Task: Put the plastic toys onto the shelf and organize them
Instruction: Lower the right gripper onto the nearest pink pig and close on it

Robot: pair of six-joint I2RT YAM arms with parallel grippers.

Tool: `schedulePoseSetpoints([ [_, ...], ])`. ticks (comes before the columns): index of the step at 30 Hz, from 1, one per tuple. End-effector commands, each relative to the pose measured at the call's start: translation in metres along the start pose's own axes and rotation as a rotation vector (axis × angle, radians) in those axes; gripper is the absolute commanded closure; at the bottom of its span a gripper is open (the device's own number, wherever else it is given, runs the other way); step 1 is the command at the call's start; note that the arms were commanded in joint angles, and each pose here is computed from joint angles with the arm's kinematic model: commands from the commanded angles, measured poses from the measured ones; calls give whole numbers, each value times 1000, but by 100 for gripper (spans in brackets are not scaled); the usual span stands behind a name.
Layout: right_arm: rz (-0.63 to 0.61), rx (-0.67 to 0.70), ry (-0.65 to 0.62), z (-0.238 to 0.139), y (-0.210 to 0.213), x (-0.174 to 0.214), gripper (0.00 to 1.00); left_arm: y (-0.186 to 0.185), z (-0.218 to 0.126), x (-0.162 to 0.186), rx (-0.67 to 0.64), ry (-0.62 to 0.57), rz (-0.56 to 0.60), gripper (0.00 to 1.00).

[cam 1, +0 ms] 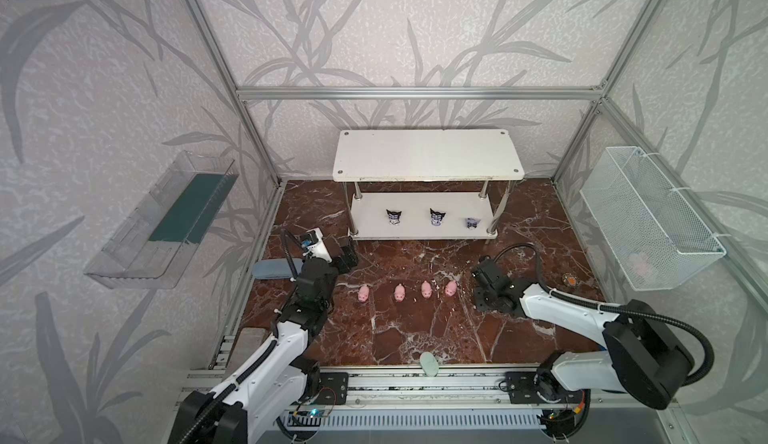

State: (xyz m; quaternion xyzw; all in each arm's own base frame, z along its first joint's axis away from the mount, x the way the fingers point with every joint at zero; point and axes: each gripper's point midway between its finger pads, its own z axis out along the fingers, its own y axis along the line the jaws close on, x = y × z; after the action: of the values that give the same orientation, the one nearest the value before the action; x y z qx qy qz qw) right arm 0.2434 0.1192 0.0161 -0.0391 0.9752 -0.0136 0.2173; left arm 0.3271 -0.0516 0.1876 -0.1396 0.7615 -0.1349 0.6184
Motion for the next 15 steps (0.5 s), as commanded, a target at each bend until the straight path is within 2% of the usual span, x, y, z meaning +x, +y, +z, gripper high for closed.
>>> schedulePoseSetpoints([
  [1,15,-17,-7,1,6,-6,64,-3,1,-2,12,-14,-14,8],
  [5,21,-17,-16,1,5,-7,65,-3,1,-1,14,-13,-16,8],
  [10,34,-22,-29,-1,6,-11,53,-3,2,0,18,-9,-18,8],
  [15,50,-12,-49,0,4,-17,50,-4,3,2,22,-4,-20,8],
])
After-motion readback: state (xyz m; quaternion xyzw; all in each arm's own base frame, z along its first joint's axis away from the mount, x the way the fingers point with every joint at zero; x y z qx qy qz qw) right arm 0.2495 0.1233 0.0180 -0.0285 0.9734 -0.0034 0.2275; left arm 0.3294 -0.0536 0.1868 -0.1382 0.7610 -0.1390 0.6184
